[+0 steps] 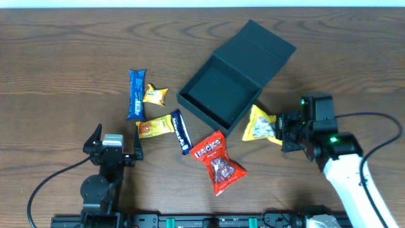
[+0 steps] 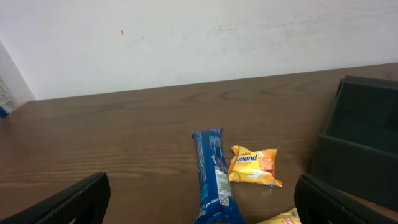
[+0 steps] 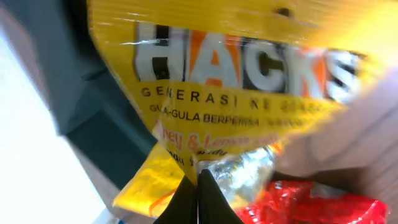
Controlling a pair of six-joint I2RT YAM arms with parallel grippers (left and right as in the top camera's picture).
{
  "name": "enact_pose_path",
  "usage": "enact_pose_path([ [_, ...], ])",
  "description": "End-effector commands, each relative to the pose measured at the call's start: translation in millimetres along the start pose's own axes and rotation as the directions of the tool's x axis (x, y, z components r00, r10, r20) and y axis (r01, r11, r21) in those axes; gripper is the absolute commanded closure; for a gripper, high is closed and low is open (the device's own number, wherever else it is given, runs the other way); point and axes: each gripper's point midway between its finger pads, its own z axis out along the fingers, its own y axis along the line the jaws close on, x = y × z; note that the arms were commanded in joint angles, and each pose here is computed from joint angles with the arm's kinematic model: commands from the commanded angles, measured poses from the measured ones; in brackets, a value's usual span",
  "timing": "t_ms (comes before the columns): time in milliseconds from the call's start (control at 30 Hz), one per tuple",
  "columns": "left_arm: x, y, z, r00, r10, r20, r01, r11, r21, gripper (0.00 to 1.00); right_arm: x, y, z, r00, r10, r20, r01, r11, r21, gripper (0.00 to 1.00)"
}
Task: Pack container
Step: 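Carry the yellow bag over the box and lower it inside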
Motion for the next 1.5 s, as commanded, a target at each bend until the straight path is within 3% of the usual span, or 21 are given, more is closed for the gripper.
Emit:
enact_pose_path([
  [0,19,2,1,0.998,-0.004,-0.061,0.003,1.000,-0.017,0.05,-3,27,-28,0.986,-0.148,0.072,0.151,0.988,-0.042,0.98],
  [233,19,2,1,0.998,-0.004,-0.060,0.003,1.000,-0.017,0.05,5,61,-62,0.933,-0.344,0.108,0.353,0.933,-0.072,0.98],
  [400,19,2,1,0.998,-0.004,-0.061,0.003,1.000,-0.017,0.04,17,76,-63,0.880,-0.473,0.044,0.475,0.879,-0.051,0.98],
  [733,19,2,1,0.998,-0.004,-0.061,0.003,1.000,-0.017,0.05,70,107,-38,0.670,-0.734,-0.114,0.739,0.674,0.001,0.98],
  [900,19,2,1,0.998,-0.004,-0.060,0.003,1.000,-0.017,0.05,79,114,-24,0.622,-0.778,-0.086,0.783,0.618,0.073,0.98],
  [1467,19,2,1,0.998,-0.004,-0.060,0.003,1.000,-0.017,0.05,94,101,53,0.553,-0.809,-0.198,0.833,0.535,0.140,0.98],
])
